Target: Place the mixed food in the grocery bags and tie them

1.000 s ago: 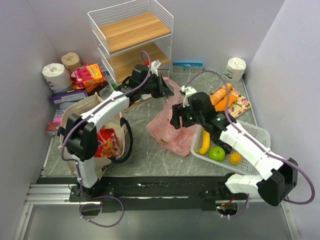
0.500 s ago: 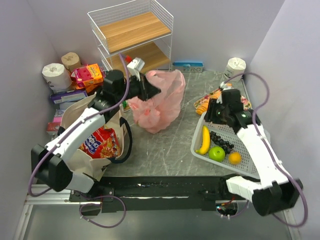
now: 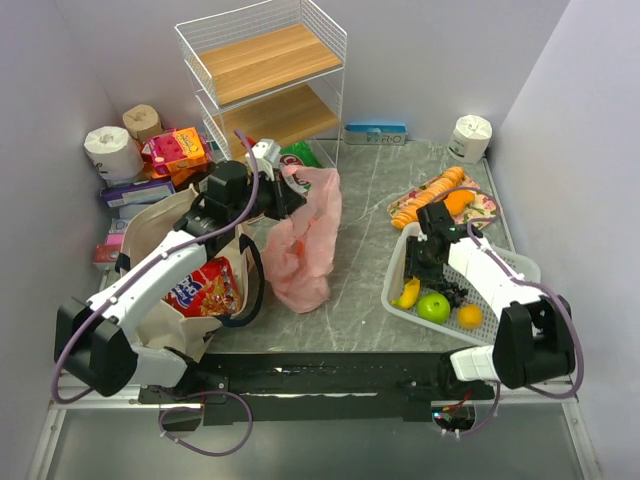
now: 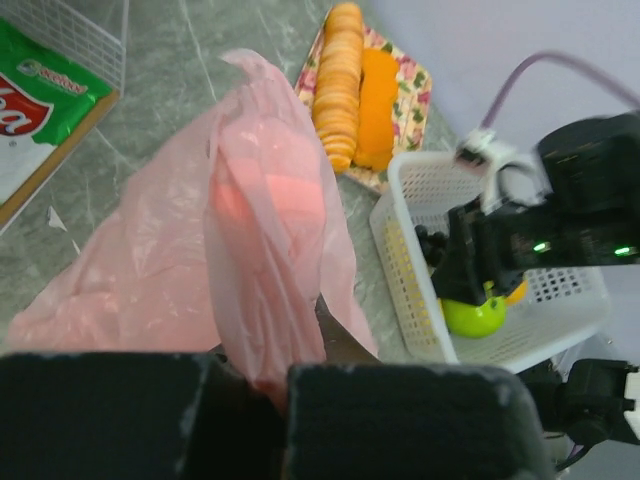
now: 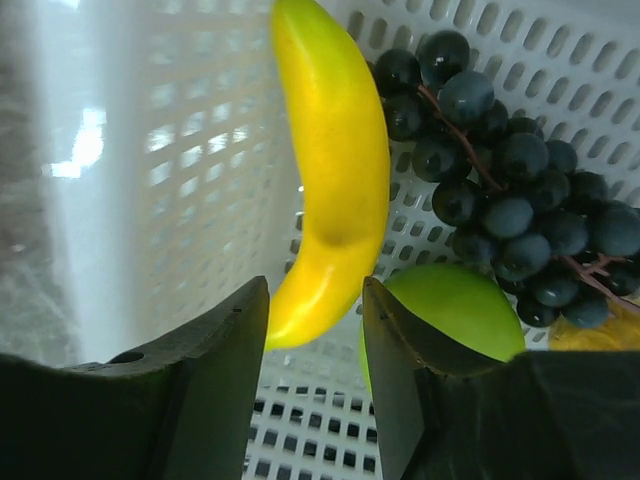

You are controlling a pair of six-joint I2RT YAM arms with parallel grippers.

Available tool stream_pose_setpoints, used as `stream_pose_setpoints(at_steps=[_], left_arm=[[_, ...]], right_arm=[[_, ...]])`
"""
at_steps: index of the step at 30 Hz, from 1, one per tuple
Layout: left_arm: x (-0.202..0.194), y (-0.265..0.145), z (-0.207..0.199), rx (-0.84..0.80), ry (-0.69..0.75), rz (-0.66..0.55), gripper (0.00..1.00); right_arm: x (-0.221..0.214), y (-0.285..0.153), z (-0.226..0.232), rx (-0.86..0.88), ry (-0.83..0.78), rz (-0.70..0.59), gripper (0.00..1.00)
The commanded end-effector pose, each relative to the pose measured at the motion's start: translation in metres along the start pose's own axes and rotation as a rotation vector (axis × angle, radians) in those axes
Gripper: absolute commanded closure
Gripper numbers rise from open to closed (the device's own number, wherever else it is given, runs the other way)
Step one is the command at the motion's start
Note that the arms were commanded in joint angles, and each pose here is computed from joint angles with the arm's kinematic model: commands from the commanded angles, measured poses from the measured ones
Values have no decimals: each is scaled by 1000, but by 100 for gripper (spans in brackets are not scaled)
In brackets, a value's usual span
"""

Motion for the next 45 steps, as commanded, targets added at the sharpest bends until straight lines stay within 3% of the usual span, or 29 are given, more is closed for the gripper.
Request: stream_pose_setpoints(at_steps=[1, 10, 12, 14, 17, 23, 28, 30, 33, 37, 45], left_arm=[[25, -16, -12, -7, -20, -103, 99], [21, -16, -13, -15, -33, -75, 99], [20, -16, -12, -10, -32, -66, 99], [20, -17, -8, 25, -35, -60, 99], [25, -17, -3, 41, -31, -49, 99], [22, -22, -2, -4, -51, -17, 99], [27, -29, 2, -11, -79, -19, 99], [27, -33, 0, -44, -96, -20, 99], [29, -36, -4, -85, -102, -29, 99], [33, -45, -17, -164, -102, -46, 99], [32, -53, -32, -289, -205, -107, 99]], right_arm=[[0, 24, -6, -34, 27, 5, 47], [14, 58, -4, -60, 31, 37, 41], [13, 65, -2, -56, 22, 66, 53], [19, 54, -2, -63, 12, 56, 72], [35, 13, -10, -129, -2, -49, 100], [82, -92, 0, -85, -3, -329, 100], [113, -156, 77, 352, -40, -551, 100], [110, -172, 123, 497, -142, -646, 100], [99, -180, 179, 641, -250, -702, 100], [90, -156, 227, 718, -282, -686, 100], [65, -109, 273, 784, -232, -675, 100]])
Point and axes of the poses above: each gripper's point midway between its finger pads, its own y axis out along the fingers, its own z axis along the line the jaws close on, x = y × z, the point moved 4 cm from there along -y, back along the fingers, and after that the axes turned 6 degrees about y, right-handed, at the moved point
